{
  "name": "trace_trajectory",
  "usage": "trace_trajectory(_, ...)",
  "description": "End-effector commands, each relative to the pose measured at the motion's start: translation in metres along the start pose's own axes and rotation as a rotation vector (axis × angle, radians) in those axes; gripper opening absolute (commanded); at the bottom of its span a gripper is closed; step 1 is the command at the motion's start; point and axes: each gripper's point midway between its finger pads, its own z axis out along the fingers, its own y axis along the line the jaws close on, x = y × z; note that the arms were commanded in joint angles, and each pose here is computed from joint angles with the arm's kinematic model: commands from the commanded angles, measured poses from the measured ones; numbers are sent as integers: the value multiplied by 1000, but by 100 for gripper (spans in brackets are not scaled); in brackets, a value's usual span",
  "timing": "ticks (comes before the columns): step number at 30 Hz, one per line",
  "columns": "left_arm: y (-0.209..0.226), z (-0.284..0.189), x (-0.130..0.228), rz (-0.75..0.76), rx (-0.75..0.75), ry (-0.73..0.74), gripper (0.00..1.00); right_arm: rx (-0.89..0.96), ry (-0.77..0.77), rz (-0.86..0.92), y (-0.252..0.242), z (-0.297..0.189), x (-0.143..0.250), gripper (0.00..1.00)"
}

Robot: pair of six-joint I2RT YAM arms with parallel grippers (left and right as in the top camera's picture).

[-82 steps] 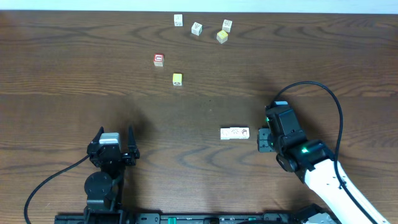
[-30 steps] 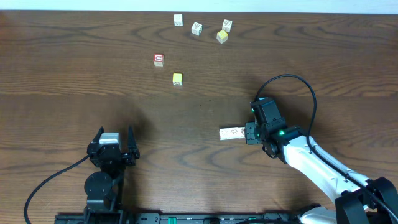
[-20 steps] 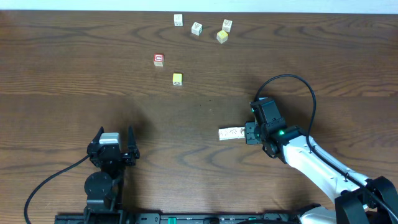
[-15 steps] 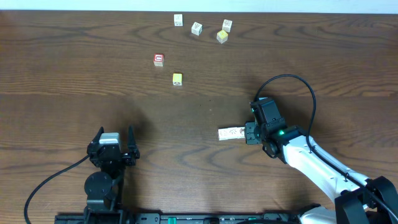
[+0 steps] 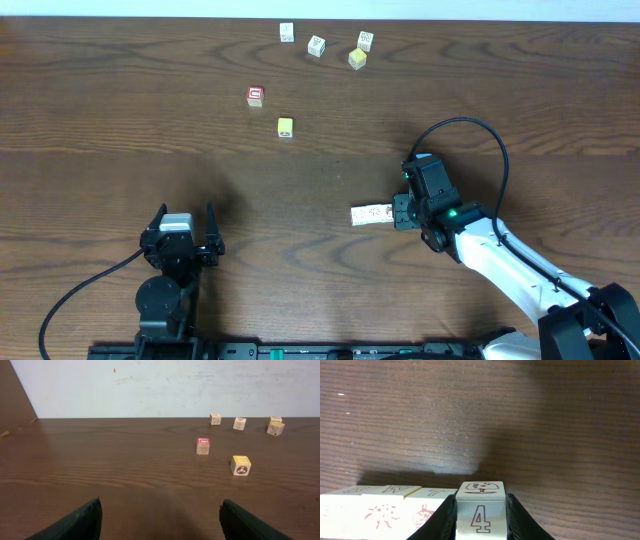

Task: Lift 5 blocks
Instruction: 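Lower the number 4 block at the end of the row, then open the right gripper and move it forward toward remaining blocks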

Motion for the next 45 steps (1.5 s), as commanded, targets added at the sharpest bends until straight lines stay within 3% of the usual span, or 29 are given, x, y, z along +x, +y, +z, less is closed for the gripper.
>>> trace_trajectory(1,1,1,18,-3,-7,54,75,-6,-6,-8,3,0,-4,25)
trace_trajectory(12,1,1,18,-3,-7,54,75,-33,35,-10,8,-1,5,25)
trace_trajectory(19,1,1,18,-3,-7,55,76,-37,34,-10,8,-1,5,42)
trace_trajectory(23,1,1,18,-3,-7,54,75,-36,33,-10,8,-1,5,46)
trace_trajectory(37,1,1,18,-3,-7,55,75,-16,-56,-3,11,-13,-34,45)
trace_trajectory(40,1,1,18,-3,-7,54,75,-127,-65,-99,34,-22,-46,61)
trace_trajectory(42,1,1,18,-3,-7,55,75,-229,-74,-173,55,-30,-52,77)
trace_trajectory(45,1,1,18,-3,-7,55,75,-286,-131,-216,69,-42,-73,89)
